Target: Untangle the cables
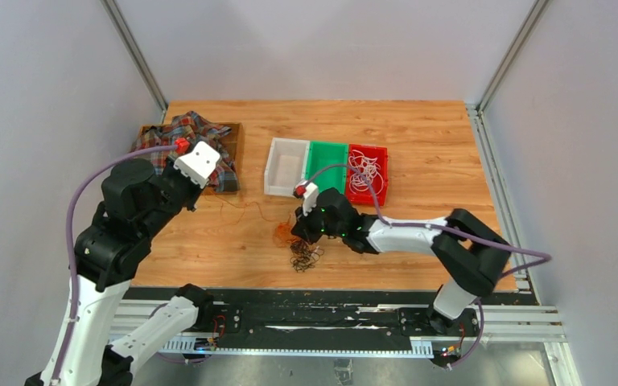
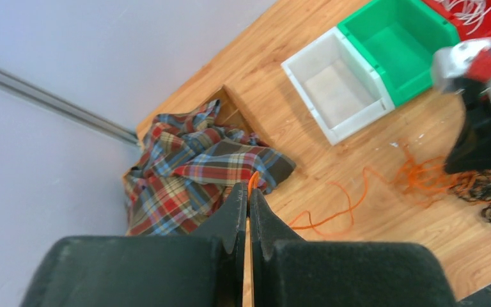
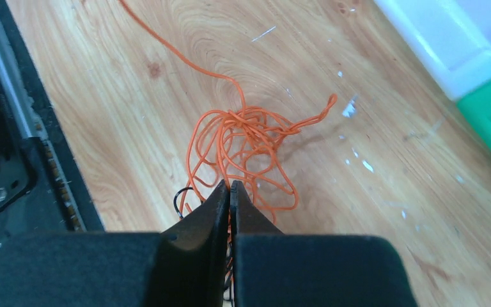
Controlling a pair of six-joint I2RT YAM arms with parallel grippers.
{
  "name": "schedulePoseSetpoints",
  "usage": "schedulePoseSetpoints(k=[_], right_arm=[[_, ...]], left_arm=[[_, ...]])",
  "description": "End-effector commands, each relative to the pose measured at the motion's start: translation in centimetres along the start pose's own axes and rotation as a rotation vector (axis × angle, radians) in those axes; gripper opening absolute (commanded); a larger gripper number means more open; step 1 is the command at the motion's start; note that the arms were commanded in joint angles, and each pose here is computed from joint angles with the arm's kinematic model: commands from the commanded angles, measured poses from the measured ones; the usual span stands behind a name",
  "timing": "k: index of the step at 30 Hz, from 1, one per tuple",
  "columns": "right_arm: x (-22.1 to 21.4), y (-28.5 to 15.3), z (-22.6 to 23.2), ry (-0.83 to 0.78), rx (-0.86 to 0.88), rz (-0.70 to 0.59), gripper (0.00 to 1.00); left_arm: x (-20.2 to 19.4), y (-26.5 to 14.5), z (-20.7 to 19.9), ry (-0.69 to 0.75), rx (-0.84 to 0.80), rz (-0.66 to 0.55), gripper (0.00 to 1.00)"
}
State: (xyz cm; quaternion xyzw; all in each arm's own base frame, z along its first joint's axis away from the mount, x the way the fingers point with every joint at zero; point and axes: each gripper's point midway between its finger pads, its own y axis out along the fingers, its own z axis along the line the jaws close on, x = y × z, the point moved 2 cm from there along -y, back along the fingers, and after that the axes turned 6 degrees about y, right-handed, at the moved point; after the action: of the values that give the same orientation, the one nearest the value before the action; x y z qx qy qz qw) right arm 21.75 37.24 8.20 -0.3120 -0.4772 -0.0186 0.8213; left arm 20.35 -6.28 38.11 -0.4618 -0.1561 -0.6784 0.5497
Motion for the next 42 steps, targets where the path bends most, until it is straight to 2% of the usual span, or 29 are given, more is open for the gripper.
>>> schedulePoseSetpoints(k=[1, 7, 17, 21, 28, 30, 33, 37, 40, 42], right_arm=[[2.5, -3.8, -1.3, 0.087, -0.070, -0.123, 0.01], [2.5, -9.4, -3.7, 0.183, -0.172, -0.218, 0.01], [-1.2, -16.1, -8.8, 0.337, -0.473, -0.174, 0.01], [-3.2, -19.1, -11.1, 0.437, -0.680, -0.117, 0.01], [-3.8, -22.2, -12.1, 0.496, -0.811, -0.088, 0.01], [-2.2, -22.2, -11.7, 0.472, -0.769, -0.129, 0.01], [0.6, -23.3, -11.3, 0.445, -0.773, -0.191, 0.01], [4.4, -23.5, -9.6, 0.428, -0.659, -0.296, 0.01], [5.8, -24.1, -8.8, 0.434, -0.632, -0.334, 0.01], [7.4, -24.1, -7.7, 0.414, -0.551, -0.382, 0.01]], left_arm=[[-0.4, -1.6, 1.9, 0.075, 0.093, 0.029, 0.00], [-1.6, -2.5, 2.6, 0.138, 0.155, 0.056, 0.00], [-1.0, -6.5, 6.7, 0.236, 0.374, 0.084, 0.00], [-0.3, -7.8, 7.9, 0.234, 0.439, 0.070, 0.01], [0.4, -8.7, 9.1, 0.242, 0.516, 0.044, 0.00], [0.1, -7.7, 7.8, 0.216, 0.449, 0.027, 0.01], [-2.0, -5.1, 5.1, 0.185, 0.324, 0.069, 0.00], [-4.8, -2.1, -0.1, 0.160, 0.093, 0.073, 0.00], [-6.7, -0.8, -1.9, 0.159, 0.027, 0.119, 0.00], [-8.1, -0.2, -2.8, 0.169, -0.004, 0.154, 0.00]])
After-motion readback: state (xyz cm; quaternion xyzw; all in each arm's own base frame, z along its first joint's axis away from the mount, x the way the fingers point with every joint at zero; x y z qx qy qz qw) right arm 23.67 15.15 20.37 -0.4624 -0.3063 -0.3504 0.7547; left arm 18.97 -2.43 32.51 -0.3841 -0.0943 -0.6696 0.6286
